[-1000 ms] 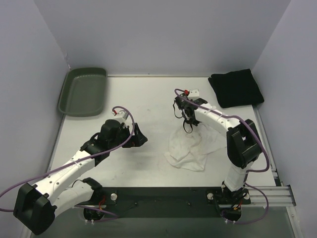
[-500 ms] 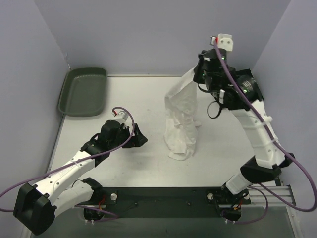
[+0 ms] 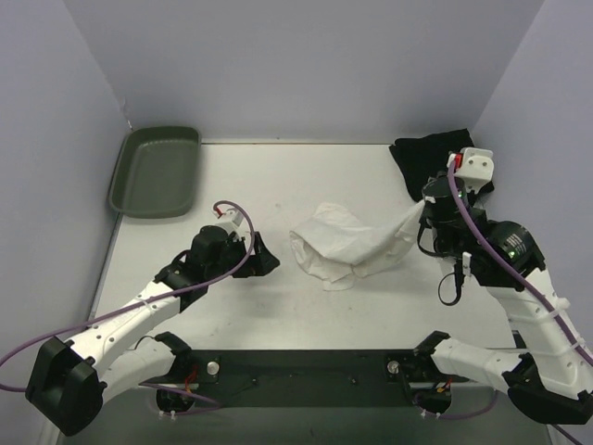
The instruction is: Fold and stack the t-shirts
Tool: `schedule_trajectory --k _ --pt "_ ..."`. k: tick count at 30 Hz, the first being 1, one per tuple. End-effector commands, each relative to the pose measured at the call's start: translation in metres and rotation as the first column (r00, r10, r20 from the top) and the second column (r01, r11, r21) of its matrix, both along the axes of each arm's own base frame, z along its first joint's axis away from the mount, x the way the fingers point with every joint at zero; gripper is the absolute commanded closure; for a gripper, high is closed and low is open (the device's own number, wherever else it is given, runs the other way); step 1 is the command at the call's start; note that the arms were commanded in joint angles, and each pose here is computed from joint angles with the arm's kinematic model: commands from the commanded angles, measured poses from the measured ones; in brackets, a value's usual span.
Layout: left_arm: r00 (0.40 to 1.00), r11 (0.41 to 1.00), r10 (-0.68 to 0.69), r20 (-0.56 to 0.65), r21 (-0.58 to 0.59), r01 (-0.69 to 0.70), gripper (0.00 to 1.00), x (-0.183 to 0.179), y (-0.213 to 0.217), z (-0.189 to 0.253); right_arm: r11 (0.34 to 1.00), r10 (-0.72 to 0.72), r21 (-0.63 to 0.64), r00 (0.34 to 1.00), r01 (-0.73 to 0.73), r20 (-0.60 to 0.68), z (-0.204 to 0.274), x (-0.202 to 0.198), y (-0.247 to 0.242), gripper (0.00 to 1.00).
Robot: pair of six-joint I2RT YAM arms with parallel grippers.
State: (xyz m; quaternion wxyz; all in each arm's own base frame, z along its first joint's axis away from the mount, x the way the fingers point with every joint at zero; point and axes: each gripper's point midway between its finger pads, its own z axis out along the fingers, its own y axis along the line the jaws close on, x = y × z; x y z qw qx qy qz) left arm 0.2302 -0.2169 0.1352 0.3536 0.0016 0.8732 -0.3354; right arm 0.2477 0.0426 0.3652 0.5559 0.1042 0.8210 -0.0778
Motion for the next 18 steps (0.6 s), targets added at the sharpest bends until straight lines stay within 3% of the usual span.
schedule_trajectory --k 1,8,11,15,18 --pt "0.998 0.998 -0.028 0.054 -0.053 0.031 0.04 0.005 -0.015 0.02 0.997 -0.072 -0.009 0.997 0.072 0.02 0.0 -0.005 -0.015 1.0" --pt "0.996 0.998 -0.016 0.085 -0.055 0.021 0.05 0.006 -0.014 0.034 0.995 0.095 0.035 0.995 -0.095 0.017 0.028 0.004 0.022 1.0" --pt "0.991 0.998 -0.006 0.13 -0.069 0.015 0.05 0.009 -0.012 0.054 0.968 0.246 0.05 0.969 -0.248 0.037 0.052 0.007 0.057 1.0" --pt "0.971 0.994 0.001 0.238 -0.106 0.025 0.05 0.013 -0.012 0.106 0.886 0.448 0.071 0.884 -0.459 0.133 0.102 -0.004 0.102 1.0" --pt "0.947 0.991 0.006 0.32 -0.132 0.038 0.05 0.012 -0.009 0.156 0.781 0.599 0.065 0.774 -0.621 0.204 0.136 -0.024 0.136 1.0"
